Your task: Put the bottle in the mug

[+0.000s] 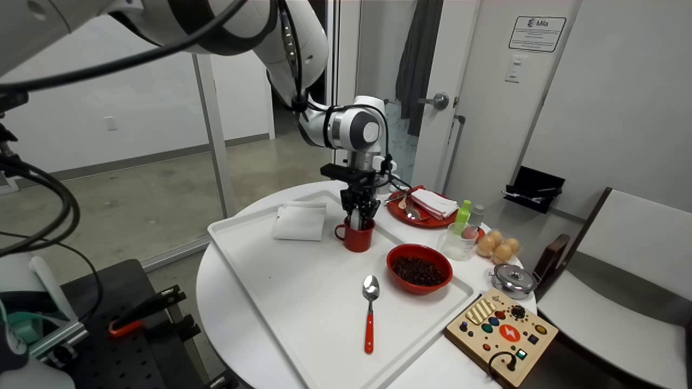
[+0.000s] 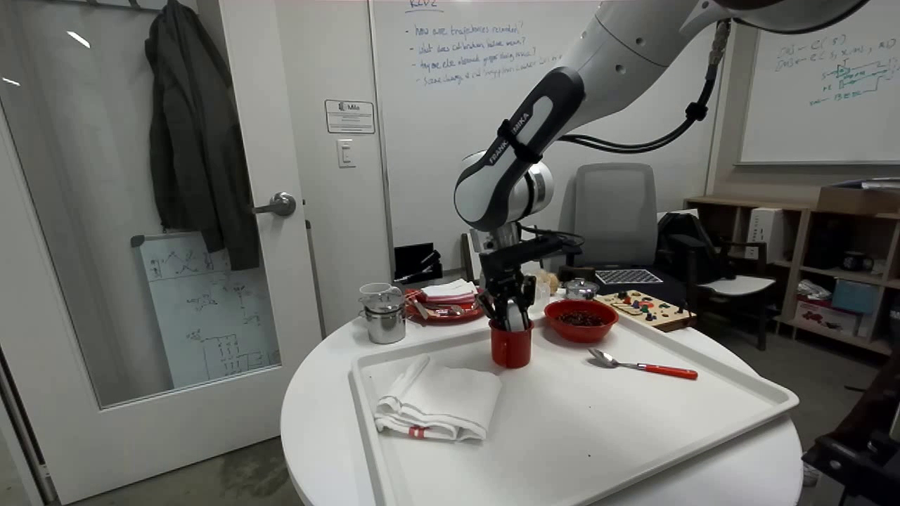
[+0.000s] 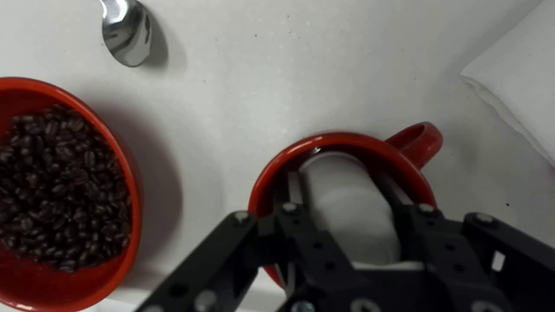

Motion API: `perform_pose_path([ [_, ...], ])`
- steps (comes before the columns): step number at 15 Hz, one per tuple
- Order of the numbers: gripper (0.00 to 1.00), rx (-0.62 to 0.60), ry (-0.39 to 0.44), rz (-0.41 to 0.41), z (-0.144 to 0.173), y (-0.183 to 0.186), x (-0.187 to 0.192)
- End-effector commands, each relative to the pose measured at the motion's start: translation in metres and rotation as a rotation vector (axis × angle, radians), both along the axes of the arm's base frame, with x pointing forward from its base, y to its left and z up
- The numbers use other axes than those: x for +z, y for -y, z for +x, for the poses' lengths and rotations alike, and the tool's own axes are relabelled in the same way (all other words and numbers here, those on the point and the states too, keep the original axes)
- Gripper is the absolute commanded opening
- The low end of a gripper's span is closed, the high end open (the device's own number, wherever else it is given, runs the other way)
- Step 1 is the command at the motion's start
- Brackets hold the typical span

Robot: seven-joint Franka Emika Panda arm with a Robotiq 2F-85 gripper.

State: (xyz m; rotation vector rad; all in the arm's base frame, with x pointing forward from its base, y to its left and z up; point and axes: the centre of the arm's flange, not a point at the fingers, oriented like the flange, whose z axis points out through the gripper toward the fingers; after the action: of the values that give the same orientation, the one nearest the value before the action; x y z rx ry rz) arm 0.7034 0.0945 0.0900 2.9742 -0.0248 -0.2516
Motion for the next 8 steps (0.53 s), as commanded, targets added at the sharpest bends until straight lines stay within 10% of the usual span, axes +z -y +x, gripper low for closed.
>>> perform_pose_path([
  [1, 0.42, 0.0, 0.0, 0.0, -0.0001, 0.0, -0.0001],
  [6, 0.42, 0.0, 0.001, 0.0, 0.0, 0.0, 0.0002],
  [7, 0.67, 0.0, 0.001, 0.0, 0.0001, 0.0, 0.0002],
  [8, 0.69, 0.003, -0.002, -0.003, -0.0002, 0.0001, 0.0002],
])
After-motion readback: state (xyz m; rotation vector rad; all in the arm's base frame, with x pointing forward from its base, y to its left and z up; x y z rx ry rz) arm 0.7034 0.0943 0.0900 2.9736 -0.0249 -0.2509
